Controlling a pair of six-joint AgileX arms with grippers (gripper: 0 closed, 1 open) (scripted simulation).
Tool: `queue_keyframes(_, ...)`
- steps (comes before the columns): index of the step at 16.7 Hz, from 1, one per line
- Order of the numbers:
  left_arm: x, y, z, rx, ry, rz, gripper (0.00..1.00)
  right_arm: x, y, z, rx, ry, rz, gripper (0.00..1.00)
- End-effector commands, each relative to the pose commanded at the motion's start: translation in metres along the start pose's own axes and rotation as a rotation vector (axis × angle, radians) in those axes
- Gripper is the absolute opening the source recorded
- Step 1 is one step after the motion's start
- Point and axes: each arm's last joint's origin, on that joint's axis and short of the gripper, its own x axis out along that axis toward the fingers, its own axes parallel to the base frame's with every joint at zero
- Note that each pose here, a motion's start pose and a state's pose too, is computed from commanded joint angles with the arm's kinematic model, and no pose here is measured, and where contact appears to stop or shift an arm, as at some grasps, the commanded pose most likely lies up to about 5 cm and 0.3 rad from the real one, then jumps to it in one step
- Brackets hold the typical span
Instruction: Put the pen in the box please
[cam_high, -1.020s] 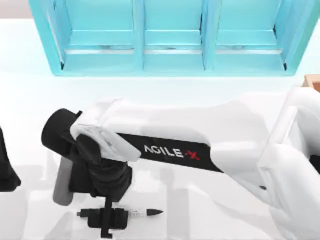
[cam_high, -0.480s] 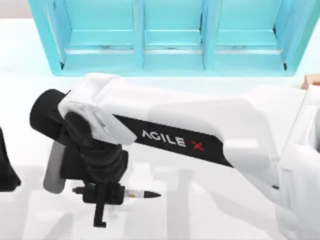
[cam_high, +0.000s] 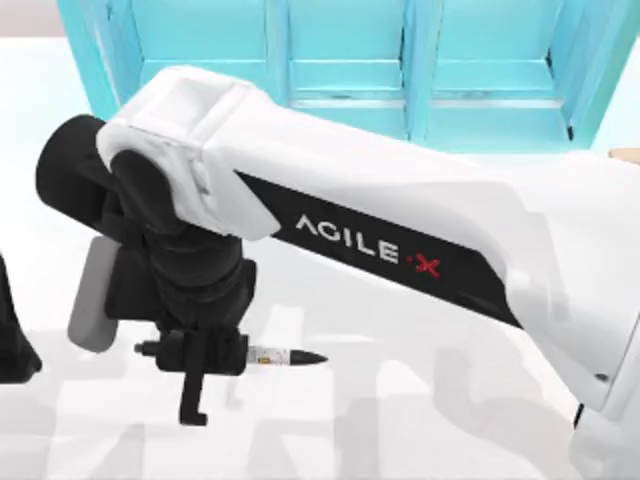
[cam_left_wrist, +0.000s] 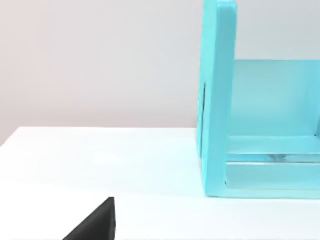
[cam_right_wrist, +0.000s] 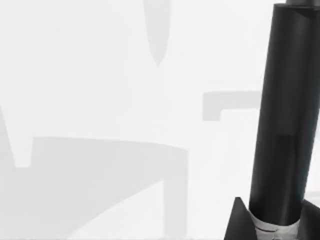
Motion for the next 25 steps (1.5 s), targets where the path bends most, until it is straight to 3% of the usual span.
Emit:
queue_keyframes(3, 0.000, 0.000, 0.000, 0.000, 0.000, 0.000, 1.00, 0.002, 0.001, 0.001, -0.001, 0.002, 0.001, 0.00)
queue_keyframes(5, 0.000, 0.000, 0.000, 0.000, 0.000, 0.000, 1.00, 0.008, -0.009, -0.007, 0.051, 0.016, 0.024, 0.00)
queue_keyframes(7, 0.000, 0.000, 0.000, 0.000, 0.000, 0.000, 1.00, 0.015, -0.033, -0.026, 0.175, 0.022, 0.044, 0.00)
queue_keyframes(9, 0.000, 0.000, 0.000, 0.000, 0.000, 0.000, 1.00, 0.013, -0.068, -0.059, 0.365, -0.006, 0.042, 0.00)
queue_keyframes(11, 0.000, 0.000, 0.000, 0.000, 0.000, 0.000, 1.00, 0.004, -0.109, -0.109, 0.619, -0.051, 0.009, 0.00)
queue_keyframes(14, 0.000, 0.000, 0.000, 0.000, 0.000, 0.000, 1.00, -0.018, -0.162, -0.211, 1.096, -0.169, -0.048, 0.00)
queue_keyframes(17, 0.000, 0.000, 0.000, 0.000, 0.000, 0.000, 1.00, -0.050, -0.184, -0.313, 1.512, -0.320, -0.120, 0.00)
queue_keyframes(19, 0.000, 0.000, 0.000, 0.000, 0.000, 0.000, 1.00, -0.048, -0.180, -0.378, 1.758, -0.338, -0.133, 0.00)
queue_keyframes(21, 0.000, 0.000, 0.000, 0.000, 0.000, 0.000, 1.00, -0.032, -0.162, -0.437, 2.026, -0.317, -0.097, 0.00)
queue_keyframes(25, 0.000, 0.000, 0.000, 0.000, 0.000, 0.000, 1.00, -0.007, -0.088, -0.534, 2.611, -0.317, -0.022, 0.00)
